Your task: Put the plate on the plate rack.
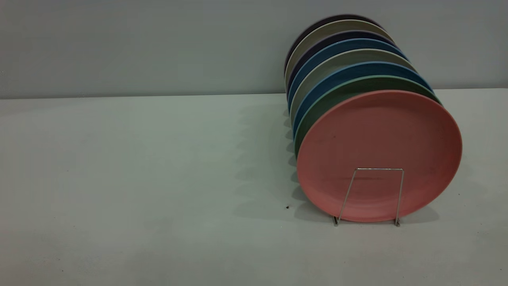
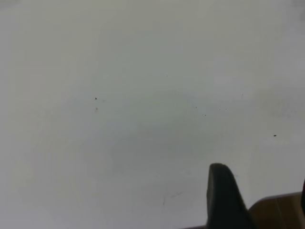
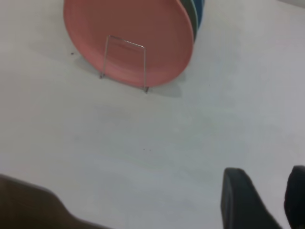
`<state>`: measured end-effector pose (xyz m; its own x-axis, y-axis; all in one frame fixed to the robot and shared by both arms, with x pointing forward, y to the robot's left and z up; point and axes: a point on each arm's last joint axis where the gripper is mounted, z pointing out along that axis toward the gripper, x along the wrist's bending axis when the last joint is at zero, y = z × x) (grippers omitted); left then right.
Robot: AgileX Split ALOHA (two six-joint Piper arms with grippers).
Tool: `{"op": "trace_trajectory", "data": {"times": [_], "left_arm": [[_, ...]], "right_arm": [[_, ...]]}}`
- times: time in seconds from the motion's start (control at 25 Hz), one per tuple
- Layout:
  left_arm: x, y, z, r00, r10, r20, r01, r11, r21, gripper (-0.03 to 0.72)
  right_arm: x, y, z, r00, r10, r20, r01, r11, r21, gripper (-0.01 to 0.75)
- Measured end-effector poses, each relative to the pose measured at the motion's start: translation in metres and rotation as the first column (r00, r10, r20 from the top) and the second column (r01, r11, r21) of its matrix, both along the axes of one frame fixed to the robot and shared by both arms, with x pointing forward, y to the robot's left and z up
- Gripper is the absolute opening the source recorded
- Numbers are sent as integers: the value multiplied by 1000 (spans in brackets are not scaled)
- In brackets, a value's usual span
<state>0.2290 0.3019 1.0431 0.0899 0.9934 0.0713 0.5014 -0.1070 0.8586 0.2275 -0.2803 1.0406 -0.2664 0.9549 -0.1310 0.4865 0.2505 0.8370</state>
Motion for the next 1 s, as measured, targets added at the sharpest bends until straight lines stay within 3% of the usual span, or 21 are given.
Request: {"op": "trace_trajectory", "data": {"times": [0.36,1.0], "left_arm": [[0,0,0,1000,0,0,0,1000,0,427],[0,0,0,1000,-1,0,1,1000,1,427]], "right_arm": [[1,-4,0,995,-96,-4,96,994,59,243],[2,-5,0,995,-103,-3,103,993,59,243]]}}
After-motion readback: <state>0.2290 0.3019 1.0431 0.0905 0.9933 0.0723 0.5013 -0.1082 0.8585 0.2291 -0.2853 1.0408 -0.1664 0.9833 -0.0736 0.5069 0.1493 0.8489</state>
